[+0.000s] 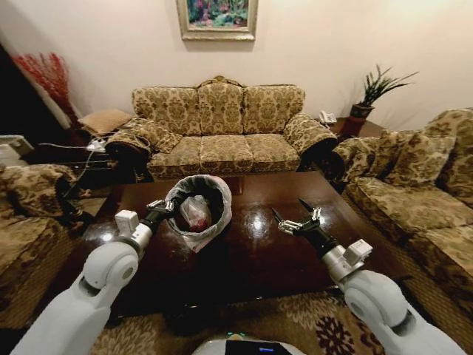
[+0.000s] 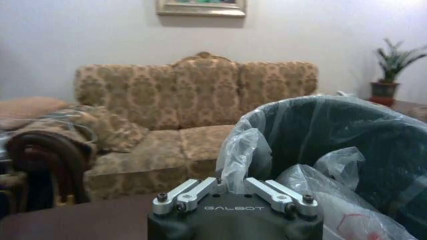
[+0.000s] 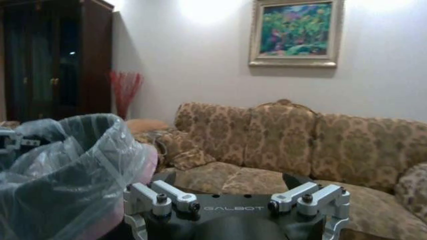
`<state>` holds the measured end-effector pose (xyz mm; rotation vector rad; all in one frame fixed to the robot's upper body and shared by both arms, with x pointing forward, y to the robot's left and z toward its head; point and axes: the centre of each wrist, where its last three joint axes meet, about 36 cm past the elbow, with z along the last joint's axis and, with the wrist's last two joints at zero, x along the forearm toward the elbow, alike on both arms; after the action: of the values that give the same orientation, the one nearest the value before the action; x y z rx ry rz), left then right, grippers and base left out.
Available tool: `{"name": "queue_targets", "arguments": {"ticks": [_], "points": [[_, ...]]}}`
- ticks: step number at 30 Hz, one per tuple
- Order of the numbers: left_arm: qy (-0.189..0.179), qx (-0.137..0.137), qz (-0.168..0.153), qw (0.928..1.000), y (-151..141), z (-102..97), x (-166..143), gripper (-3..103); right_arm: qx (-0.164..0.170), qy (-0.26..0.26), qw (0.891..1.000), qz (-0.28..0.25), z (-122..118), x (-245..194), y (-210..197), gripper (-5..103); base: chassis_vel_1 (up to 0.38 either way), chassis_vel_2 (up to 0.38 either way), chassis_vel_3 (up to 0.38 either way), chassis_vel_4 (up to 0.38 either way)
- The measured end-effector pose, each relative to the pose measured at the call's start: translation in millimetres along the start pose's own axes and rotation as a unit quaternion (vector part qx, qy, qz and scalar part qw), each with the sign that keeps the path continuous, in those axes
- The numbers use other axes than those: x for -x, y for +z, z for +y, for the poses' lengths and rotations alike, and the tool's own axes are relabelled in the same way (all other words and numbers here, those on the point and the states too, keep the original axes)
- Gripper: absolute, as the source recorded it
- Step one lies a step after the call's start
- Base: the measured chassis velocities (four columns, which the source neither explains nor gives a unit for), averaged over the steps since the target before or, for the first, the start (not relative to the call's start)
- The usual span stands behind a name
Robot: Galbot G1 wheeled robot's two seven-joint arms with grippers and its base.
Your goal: Move to the front of the table and place the trash on the table into the trash bin.
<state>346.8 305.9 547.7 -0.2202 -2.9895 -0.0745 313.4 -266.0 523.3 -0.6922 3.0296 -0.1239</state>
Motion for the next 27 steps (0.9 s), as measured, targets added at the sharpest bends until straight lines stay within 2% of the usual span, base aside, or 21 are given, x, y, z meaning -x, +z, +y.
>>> {"name": "queue_targets", "arguments": {"ticks": [16,27], "points": [[-0.002,0.002,0.001,1.0000,3,-0.3,4,3,-0.004,0.017,1.000,0.015,0,4,11,100,0.042,0.037,0.003,0.011],[-0.004,0.005,0.001,1.0000,1,3.5,6,3,-0.005,0.012,1.000,0.021,0,10,17,100,0.201,0.212,-0.183,-0.196]]}}
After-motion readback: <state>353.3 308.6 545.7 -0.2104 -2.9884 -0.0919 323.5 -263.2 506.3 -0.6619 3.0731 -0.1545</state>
